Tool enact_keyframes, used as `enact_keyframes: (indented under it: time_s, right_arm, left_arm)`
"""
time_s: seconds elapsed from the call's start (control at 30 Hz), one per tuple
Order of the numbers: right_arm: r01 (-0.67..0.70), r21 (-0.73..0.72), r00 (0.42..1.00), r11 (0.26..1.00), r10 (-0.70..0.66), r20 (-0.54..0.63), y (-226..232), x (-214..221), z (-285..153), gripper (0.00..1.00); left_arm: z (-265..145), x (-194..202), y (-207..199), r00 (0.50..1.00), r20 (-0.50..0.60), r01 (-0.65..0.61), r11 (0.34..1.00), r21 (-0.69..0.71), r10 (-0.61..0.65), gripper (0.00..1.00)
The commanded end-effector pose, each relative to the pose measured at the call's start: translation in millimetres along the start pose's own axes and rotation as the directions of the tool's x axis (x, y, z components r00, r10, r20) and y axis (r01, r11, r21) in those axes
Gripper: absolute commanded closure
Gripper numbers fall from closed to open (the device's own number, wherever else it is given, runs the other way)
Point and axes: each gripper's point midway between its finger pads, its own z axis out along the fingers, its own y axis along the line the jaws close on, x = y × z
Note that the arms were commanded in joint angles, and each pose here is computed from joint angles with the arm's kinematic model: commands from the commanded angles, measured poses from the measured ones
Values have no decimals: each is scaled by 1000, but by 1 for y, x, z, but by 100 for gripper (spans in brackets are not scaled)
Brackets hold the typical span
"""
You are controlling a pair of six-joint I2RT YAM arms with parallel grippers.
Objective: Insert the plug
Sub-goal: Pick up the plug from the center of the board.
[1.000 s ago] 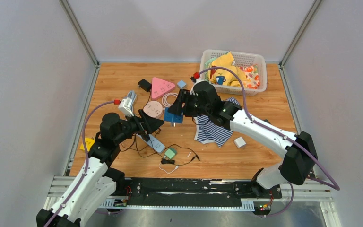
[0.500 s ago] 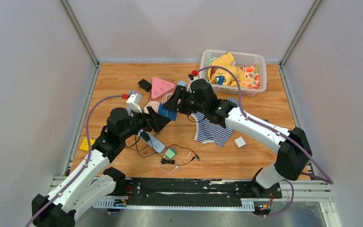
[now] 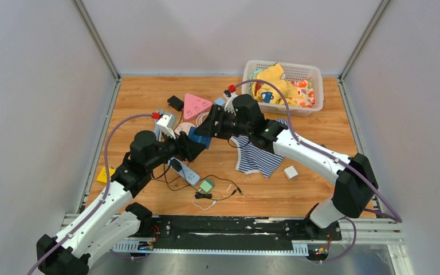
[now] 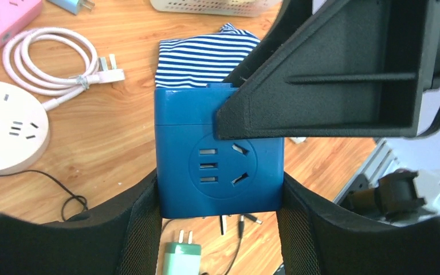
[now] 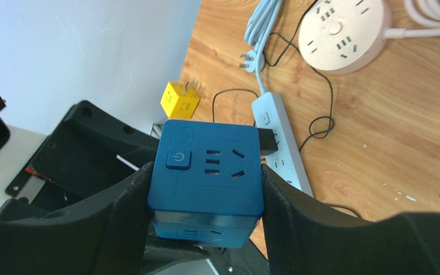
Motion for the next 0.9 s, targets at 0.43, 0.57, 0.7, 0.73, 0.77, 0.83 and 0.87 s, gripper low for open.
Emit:
enact_keyframes:
  time_s: [0.43,0.57,0.7,0.73,0.77,0.83,0.87]
  right_arm:
    - [66,-330,905,941,-197,-378,22,67,-47,80]
    - [80,-317,909,945,-200,-367,15,67,-48,87]
    - [120,-267,923,956,-207,-323,6,63,-47,95]
    - [134,-254,926,958,-212,-312,4,61,-47,97]
    - [154,-235,928,960,-222,-300,0,60,-47,98]
    - [199,-181,932,963,-243,-270,-8,54,-48,100]
    - [227,-155,932,961,-261,-253,-13,50,-48,100]
  left_arm:
    - [-26,20,-40,827,115,-553,758,346,551,100]
    - [-24,23,-36,838,96,-535,775,336,536,91]
    - [-24,11,-30,880,86,-472,844,256,466,37]
    - [-25,8,-30,886,92,-463,852,245,455,31]
    - [-26,6,-30,892,97,-453,861,232,442,28]
    - [-28,-1,-26,907,110,-422,888,184,408,25]
    - [-28,-5,-24,916,113,-400,903,156,385,24]
